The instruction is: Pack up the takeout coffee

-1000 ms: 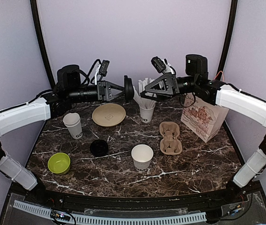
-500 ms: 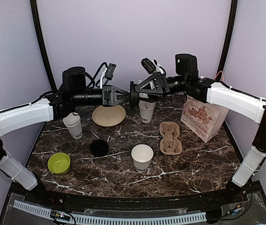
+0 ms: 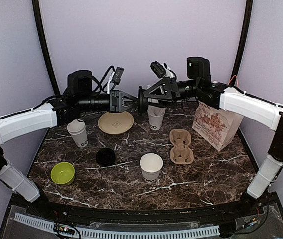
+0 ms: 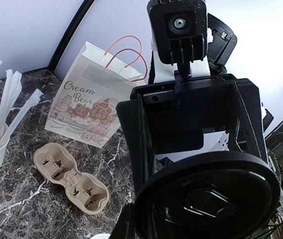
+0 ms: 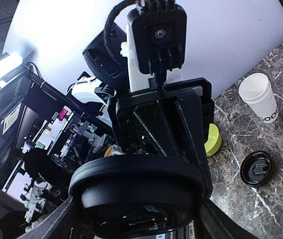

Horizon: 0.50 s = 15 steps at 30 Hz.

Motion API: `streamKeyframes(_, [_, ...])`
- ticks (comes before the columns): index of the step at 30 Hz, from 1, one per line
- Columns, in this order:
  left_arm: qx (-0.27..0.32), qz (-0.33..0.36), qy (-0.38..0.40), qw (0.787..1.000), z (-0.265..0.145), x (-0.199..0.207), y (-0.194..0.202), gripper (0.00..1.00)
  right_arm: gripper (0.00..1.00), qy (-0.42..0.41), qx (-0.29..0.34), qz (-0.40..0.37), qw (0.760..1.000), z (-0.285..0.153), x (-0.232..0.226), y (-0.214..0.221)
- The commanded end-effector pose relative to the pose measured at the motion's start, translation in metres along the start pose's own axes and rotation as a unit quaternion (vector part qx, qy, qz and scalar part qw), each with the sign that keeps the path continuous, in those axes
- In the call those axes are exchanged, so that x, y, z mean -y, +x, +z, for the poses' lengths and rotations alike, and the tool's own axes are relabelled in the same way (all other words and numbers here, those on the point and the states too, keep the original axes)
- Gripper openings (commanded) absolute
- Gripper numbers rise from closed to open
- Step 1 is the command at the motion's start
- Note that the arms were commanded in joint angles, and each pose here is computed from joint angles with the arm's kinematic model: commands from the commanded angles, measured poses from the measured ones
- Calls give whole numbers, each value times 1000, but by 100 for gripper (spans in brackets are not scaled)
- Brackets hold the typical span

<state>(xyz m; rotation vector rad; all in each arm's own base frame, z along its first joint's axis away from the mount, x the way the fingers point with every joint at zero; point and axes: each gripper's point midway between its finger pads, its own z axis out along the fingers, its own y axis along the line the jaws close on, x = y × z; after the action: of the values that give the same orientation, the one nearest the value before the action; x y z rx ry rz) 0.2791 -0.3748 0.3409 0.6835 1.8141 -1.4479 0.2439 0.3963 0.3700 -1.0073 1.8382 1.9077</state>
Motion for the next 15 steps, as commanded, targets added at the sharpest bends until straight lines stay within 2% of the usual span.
streamKeyframes(1, [10, 24, 1, 1000, -2, 10, -10, 15, 73, -3, -2, -27, 1000, 4, -6, 0])
streamKeyframes(8, [9, 40, -50, 998, -12, 1, -9, 46, 70, 28, 2, -38, 999, -5, 2, 2])
streamKeyframes(12, [-8, 52, -103, 993, -31, -7, 1, 55, 69, 73, 16, -42, 996, -27, 19, -2])
streamKeyframes(15, [-34, 46, -146, 988, -44, -19, 22, 56, 68, 136, 17, -70, 988, -49, 36, 0])
